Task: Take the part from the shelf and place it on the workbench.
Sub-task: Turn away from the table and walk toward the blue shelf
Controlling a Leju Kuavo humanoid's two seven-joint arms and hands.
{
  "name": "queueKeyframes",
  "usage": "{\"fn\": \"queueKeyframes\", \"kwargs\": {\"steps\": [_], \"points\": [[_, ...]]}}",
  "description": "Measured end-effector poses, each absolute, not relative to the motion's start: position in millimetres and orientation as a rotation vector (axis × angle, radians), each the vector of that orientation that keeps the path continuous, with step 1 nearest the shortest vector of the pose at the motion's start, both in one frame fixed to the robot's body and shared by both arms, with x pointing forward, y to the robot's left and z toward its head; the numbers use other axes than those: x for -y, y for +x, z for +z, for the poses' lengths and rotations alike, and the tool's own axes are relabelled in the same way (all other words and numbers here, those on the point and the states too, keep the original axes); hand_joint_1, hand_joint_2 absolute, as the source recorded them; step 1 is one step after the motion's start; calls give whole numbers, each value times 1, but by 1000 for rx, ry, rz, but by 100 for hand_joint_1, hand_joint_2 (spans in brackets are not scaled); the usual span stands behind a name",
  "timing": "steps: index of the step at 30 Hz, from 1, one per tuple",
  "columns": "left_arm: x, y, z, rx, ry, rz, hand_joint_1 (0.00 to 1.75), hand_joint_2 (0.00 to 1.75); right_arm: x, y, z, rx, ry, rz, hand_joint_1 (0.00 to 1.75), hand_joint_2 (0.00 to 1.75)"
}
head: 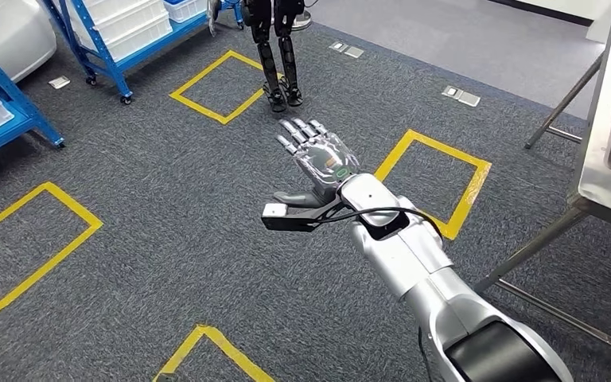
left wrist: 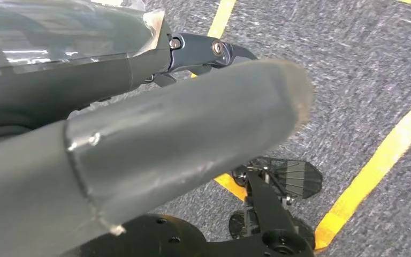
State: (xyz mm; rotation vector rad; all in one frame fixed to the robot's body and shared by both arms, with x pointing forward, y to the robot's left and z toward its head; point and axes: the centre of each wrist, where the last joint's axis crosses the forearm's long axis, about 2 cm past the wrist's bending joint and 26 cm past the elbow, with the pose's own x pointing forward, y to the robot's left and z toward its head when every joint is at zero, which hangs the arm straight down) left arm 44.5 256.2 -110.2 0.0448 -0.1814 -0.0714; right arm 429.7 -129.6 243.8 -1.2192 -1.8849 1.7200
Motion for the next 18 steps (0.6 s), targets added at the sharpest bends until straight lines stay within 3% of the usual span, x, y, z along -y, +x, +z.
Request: {"fn": "queueKeyframes", "kwargs": {"steps": [18], "points": [[-257, 46, -110, 180, 48, -84, 0, 0, 128, 430, 244, 1880, -1224, 1716, 0, 0]]}}
